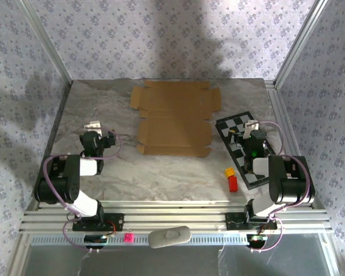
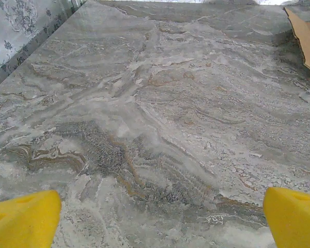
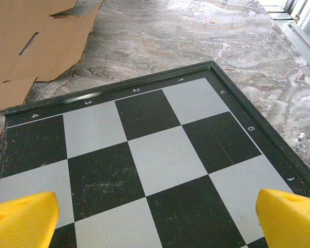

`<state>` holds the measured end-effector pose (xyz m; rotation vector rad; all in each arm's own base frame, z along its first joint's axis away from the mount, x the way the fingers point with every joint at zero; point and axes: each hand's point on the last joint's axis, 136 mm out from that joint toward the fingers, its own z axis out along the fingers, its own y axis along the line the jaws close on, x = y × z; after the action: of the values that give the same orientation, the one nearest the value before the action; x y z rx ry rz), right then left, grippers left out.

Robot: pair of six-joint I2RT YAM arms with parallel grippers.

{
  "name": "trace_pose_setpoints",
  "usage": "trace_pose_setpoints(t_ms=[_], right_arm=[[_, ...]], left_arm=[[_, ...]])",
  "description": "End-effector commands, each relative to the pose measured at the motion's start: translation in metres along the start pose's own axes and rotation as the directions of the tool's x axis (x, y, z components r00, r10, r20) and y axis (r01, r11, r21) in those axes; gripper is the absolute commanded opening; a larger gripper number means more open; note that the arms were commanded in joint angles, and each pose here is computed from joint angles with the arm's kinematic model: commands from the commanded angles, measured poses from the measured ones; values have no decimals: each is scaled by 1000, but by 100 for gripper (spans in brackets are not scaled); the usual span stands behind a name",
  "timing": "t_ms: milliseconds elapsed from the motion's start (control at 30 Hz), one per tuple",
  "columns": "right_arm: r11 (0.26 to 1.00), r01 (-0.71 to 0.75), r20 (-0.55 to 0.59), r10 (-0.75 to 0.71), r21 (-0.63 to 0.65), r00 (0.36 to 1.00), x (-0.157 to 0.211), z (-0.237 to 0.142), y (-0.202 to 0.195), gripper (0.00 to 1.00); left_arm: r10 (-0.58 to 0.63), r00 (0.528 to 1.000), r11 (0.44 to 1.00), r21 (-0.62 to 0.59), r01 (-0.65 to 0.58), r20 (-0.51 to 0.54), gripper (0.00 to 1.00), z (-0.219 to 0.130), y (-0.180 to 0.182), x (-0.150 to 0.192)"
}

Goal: Fold the paper box

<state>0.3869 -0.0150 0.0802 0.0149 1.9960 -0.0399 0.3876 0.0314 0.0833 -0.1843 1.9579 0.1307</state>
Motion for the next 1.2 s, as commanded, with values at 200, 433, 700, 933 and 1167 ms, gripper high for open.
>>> trace_pose_setpoints(t_ms=[200,433,700,933,1167], right_arm=[[1000,5,7,-5,2,1000,-5,3,-1,100],[1000,5,8,-5,3,1000,-5,3,-1,100],[1000,4,11,-4,3,1000,-6,3,-1,100],[973,-86,53,76,215,996,-66,-53,-22,100],[987,-67,349,11,148,937,-239,-178,16,100]], left_arm=[[8,1000,1000,-2,-8,25,100,2,-2,-10],[8,1000,1000,-1,-8,25,100,2,-2,-10],[8,1000,1000,-2,-8,23,100,2,-1,-9],[8,1000,1000,-2,-8,24,100,2,-1,-10],[7,1000,1000,-3,-7,24,100,2,-1,-9]])
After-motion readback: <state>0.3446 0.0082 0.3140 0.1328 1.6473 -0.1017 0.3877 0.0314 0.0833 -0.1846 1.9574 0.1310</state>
